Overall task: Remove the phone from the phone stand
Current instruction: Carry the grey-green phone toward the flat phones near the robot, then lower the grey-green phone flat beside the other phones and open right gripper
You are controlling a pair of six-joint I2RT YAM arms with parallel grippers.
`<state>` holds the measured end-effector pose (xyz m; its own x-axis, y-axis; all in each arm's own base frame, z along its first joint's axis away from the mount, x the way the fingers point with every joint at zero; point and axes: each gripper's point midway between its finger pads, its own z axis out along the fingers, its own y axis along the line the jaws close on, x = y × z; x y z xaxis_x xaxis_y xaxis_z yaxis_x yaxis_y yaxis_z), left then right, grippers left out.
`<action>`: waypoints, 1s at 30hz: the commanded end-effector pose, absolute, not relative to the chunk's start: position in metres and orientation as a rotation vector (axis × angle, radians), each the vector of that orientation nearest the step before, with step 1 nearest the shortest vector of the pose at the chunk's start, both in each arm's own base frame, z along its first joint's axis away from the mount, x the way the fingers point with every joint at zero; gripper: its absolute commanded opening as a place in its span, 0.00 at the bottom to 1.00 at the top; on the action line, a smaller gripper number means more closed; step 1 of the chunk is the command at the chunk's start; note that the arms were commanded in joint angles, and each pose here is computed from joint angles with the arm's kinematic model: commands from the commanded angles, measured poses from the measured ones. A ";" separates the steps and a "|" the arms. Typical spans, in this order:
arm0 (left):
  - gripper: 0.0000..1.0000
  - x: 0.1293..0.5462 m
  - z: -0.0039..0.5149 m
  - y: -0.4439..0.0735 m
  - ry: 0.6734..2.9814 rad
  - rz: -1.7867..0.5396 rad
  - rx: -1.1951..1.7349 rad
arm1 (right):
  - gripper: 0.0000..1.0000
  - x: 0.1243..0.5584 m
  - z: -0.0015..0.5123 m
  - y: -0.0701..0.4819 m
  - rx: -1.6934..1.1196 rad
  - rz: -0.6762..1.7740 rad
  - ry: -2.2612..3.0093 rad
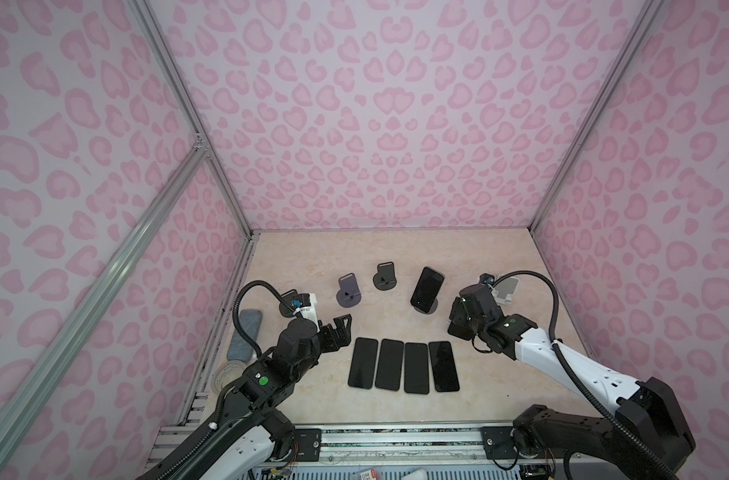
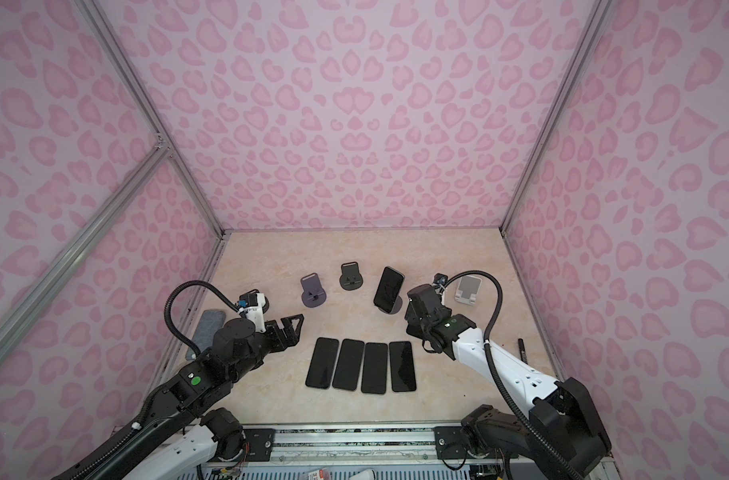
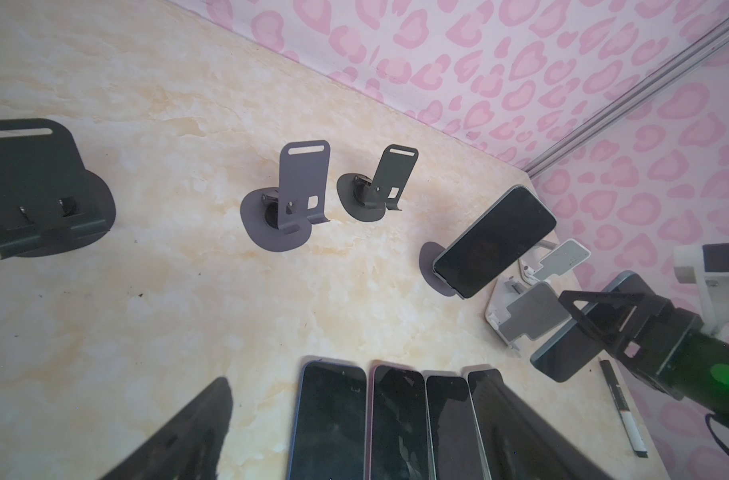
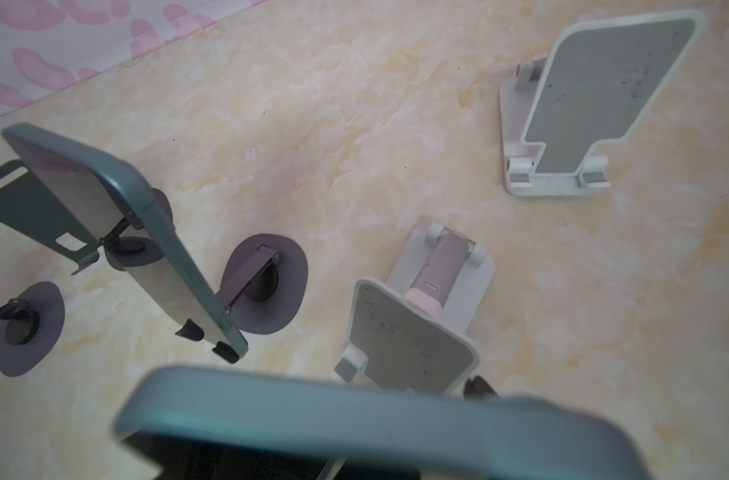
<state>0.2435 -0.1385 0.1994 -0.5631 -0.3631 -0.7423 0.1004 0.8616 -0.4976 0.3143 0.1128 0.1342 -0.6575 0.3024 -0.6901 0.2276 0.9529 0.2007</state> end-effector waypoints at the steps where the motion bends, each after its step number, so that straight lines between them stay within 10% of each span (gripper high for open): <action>1: 0.95 0.245 0.199 -0.135 2.068 -0.615 -0.217 | 0.59 0.316 0.147 0.119 0.363 0.104 2.293; 30: 0.98 0.210 0.244 -0.063 1.835 -0.552 -0.435 | 0.57 0.306 0.174 0.357 0.000 0.463 2.310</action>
